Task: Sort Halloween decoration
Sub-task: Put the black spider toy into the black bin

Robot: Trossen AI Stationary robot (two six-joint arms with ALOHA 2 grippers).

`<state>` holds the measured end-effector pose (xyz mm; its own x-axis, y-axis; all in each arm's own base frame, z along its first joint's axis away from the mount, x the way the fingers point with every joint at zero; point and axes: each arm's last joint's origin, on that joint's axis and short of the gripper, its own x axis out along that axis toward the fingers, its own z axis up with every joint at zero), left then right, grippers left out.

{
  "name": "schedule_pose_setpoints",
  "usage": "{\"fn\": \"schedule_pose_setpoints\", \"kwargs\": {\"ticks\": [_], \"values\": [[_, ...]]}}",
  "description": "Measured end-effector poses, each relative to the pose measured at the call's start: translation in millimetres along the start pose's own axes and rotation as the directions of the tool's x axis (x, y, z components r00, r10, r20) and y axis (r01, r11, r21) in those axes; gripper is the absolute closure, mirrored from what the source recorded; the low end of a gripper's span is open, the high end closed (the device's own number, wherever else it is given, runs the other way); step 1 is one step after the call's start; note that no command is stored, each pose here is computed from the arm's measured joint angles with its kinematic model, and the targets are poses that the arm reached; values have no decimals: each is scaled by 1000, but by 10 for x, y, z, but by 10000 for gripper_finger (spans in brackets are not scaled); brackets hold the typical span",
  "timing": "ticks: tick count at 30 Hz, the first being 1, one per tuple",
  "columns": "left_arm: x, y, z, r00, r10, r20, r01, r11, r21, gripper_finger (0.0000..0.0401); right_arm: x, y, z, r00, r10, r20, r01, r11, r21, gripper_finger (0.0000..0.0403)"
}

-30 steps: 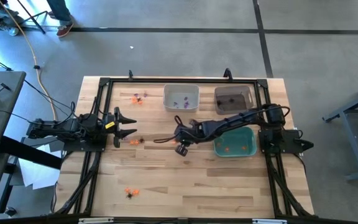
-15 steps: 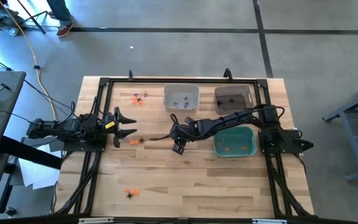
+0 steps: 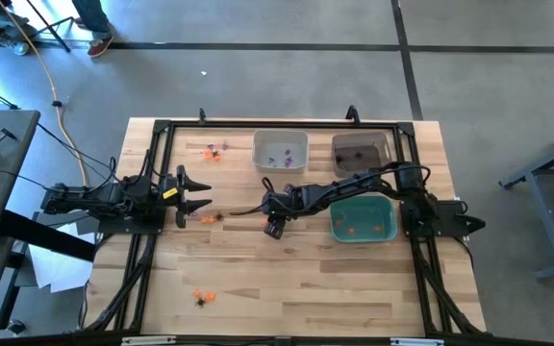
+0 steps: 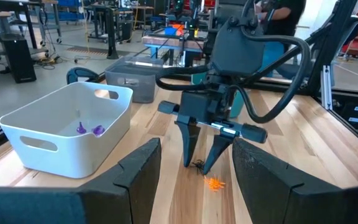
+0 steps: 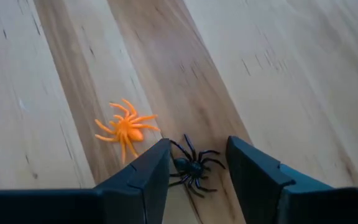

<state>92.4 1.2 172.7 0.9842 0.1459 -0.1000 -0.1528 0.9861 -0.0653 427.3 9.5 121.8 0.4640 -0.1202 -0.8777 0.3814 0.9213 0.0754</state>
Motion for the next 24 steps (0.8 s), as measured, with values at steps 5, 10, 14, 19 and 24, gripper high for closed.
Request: {"fn": "schedule_pose_setpoints", "kwargs": {"ticks": [5,10,14,19,24], "values": [[0,0,1,1000,0,0,0,1000,0,215,6,-4,-11,1000,-7,-8,7,1000,19,247],[0,0,0,1000,0,0,0,1000,0,215,9,-6,-18,1000,-9,-14,9,999,32,256],[0,0,1,1000,0,0,0,1000,0,215,13,-14,-36,999,-13,-33,14,999,36,285],[0,0,1,1000,0,0,0,1000,0,215,14,-22,-47,999,-16,-44,18,998,59,338],[0,0,2,1000,0,1,0,1000,0,215,8,-20,-52,999,1,-55,3,998,62,387]]}}
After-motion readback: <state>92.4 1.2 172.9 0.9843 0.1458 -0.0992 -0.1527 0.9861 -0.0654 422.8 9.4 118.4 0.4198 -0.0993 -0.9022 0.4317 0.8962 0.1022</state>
